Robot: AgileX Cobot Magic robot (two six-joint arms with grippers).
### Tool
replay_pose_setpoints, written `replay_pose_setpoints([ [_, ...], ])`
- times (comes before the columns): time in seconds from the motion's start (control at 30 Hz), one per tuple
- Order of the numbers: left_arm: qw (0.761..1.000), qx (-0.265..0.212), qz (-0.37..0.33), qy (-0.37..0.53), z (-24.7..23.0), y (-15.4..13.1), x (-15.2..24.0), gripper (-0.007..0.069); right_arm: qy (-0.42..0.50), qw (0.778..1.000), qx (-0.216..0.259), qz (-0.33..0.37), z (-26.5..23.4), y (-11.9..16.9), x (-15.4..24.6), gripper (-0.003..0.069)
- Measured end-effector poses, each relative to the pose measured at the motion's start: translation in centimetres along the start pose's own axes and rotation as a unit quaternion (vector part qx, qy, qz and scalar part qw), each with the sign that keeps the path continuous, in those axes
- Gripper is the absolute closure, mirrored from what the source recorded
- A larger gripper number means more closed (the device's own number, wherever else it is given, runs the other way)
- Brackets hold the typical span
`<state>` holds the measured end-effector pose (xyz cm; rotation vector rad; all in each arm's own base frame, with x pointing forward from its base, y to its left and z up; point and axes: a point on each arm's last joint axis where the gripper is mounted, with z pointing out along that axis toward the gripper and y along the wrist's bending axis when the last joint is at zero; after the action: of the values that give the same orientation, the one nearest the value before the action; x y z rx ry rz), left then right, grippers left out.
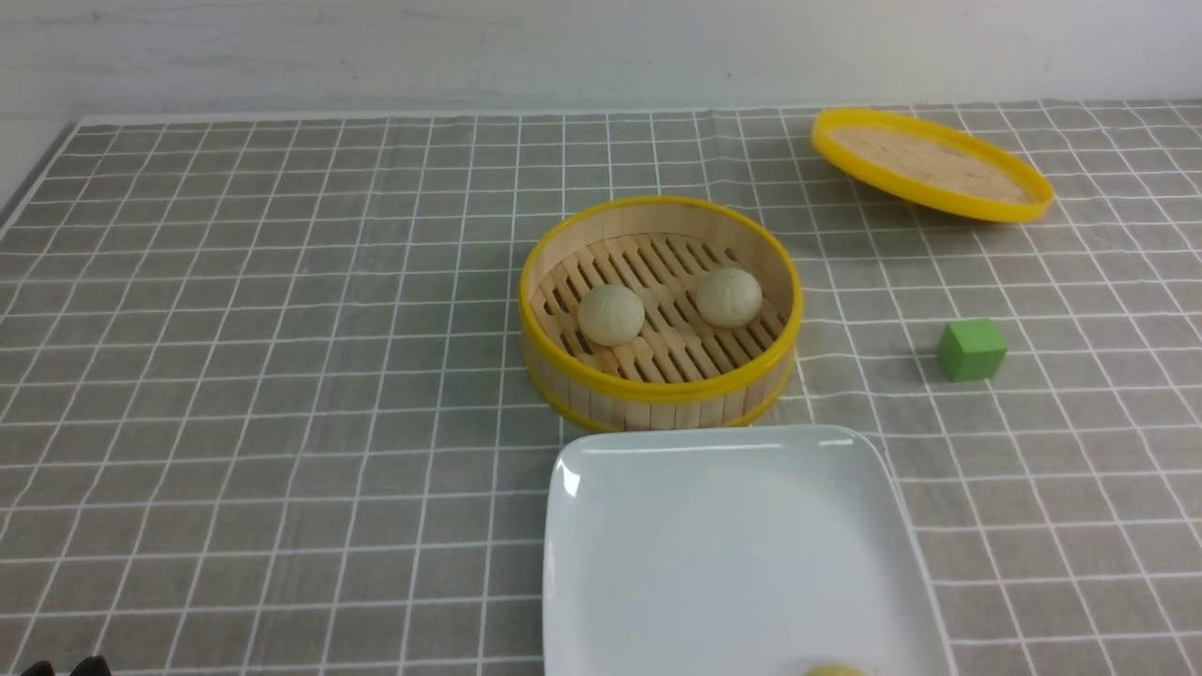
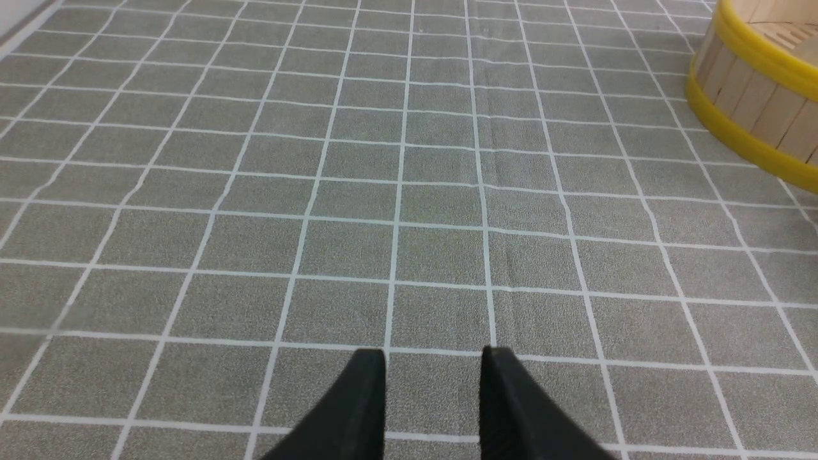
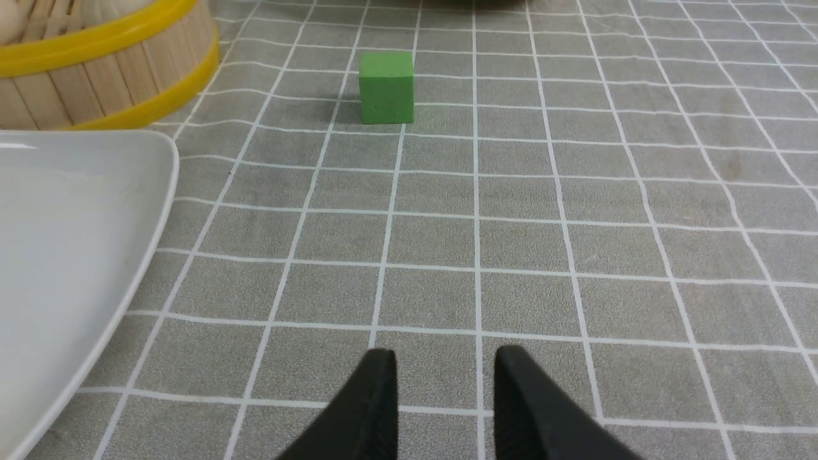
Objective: Put the steamed buns into the plate on the grey tablecloth.
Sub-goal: 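Reach toward a bun in the bamboo steamer with the right gripper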
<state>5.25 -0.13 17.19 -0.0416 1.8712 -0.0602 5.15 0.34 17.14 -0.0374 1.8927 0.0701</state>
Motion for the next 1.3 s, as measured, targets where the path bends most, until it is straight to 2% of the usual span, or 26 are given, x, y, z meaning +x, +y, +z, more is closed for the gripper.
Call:
replay_pose_setpoints([
  [0.2, 1.0, 0.0, 0.0, 0.0, 0.0, 0.0, 0.0, 0.0383, 0.0, 1.0, 0.0, 0.0, 0.0, 0.0, 0.0, 0.0419],
  [0.23, 1.0, 0.003, -0.011, 0.0, 0.0, 0.0, 0.0, 0.0383, 0.0, 1.0, -0.019, 0.008, 0.0, 0.1, 0.0, 0.0419],
  [0.27, 0.999, 0.011, -0.05, 0.001, 0.0, -0.2, 0.0, 0.0383, -0.001, 0.998, -0.013, 0.059, 0.0, 0.2, 0.0, 0.0419],
  [0.33, 0.987, 0.035, -0.158, 0.007, 0.0, -0.6, 0.0, 0.0383, 0.0, 0.981, -0.044, 0.19, 0.0, 0.8, -0.1, 0.0419],
  [0.37, 0.976, 0.046, -0.212, 0.01, 0.0, -0.9, 0.0, 0.0383, 0.001, 0.968, -0.057, 0.244, 0.0, 1.0, -0.1, 0.0419],
  [0.4, 0.955, 0.064, -0.288, 0.018, -0.1, -1.2, 0.0, 0.0383, 0.003, 0.941, -0.077, 0.33, 0.0, 1.3, -0.3, 0.0419],
  [0.43, 0.952, 0.066, -0.298, 0.019, -0.1, -1.2, 0.0, 0.0383, 0.004, 0.933, -0.082, 0.35, -0.1, 1.4, -0.3, 0.0419],
  [0.53, 0.905, 0.091, -0.415, 0.03, -0.1, -1.7, -0.1, 0.0383, 0.003, 0.888, -0.107, 0.446, -0.1, 1.8, -0.7, 0.0419],
  [0.63, 0.884, 0.1, -0.456, 0.016, -0.2, -1.7, -0.5, 0.0383, -0.005, 0.874, -0.115, 0.473, -0.2, 1.8, -0.9, 0.0419],
  [0.73, 0.871, 0.107, -0.48, -0.004, -0.2, -1.7, -0.9, 0.0394, -0.012, 0.874, -0.116, 0.472, -0.2, 1.7, -1.1, 0.0426],
  [0.83, 0.873, 0.115, -0.475, -0.012, -0.4, -1.7, -1.5, 0.0435, -0.041, 0.891, -0.124, 0.435, -1.0, 1.7, -2.9, 0.0463],
  [0.9, 0.891, 0.138, -0.432, -0.035, -1.6, -2.1, -3.9, 0.0527, -0.078, 0.927, -0.12, 0.348, -2.5, 1.7, -6.5, 0.0582],
  [0.93, 0.899, 0.146, -0.412, -0.043, -2.3, -2.3, -5.0, 0.0566, -0.08, 0.942, -0.109, 0.309, -2.8, 1.6, -7.6, 0.0618],
  [1.03, 0.923, 0.143, -0.358, -0.002, -2.9, -2.8, -7.7, 0.0621, -0.006, 0.977, -0.056, 0.205, -2.4, 1.3, -11.1, 0.067],
  [1.1, 0.929, 0.135, -0.343, 0.033, -2.6, -3.0, -8.2, 0.0623, 0.057, 0.981, -0.034, 0.183, -1.5, 1.2, -11.8, 0.067],
  [1.13, 0.933, 0.12, -0.324, 0.106, -1.9, -3.3, -8.5, 0.0623, 0.143, 0.976, 0.006, 0.163, 0.1, 1.0, -12.2, 0.0669],
  [1.17, 0.931, 0.11, -0.309, 0.159, -1.3, -3.4, -8.6, 0.0623, 0.221, 0.963, 0.011, 0.156, 1.4, 1.0, -12.3, 0.0666],
  [1.23, 0.921, 0.091, -0.284, 0.251, 0.0, -3.6, -8.6, 0.0623, 0.3, 0.942, 0.013, 0.149, 3.9, 1.2, -12.5, 0.066],
  [1.3, 0.918, 0.086, -0.271, 0.276, 0.5, -3.6, -8.6, 0.0623, 0.325, 0.935, 0.003, 0.142, 5.1, 1.5, -12.7, 0.0655],
])
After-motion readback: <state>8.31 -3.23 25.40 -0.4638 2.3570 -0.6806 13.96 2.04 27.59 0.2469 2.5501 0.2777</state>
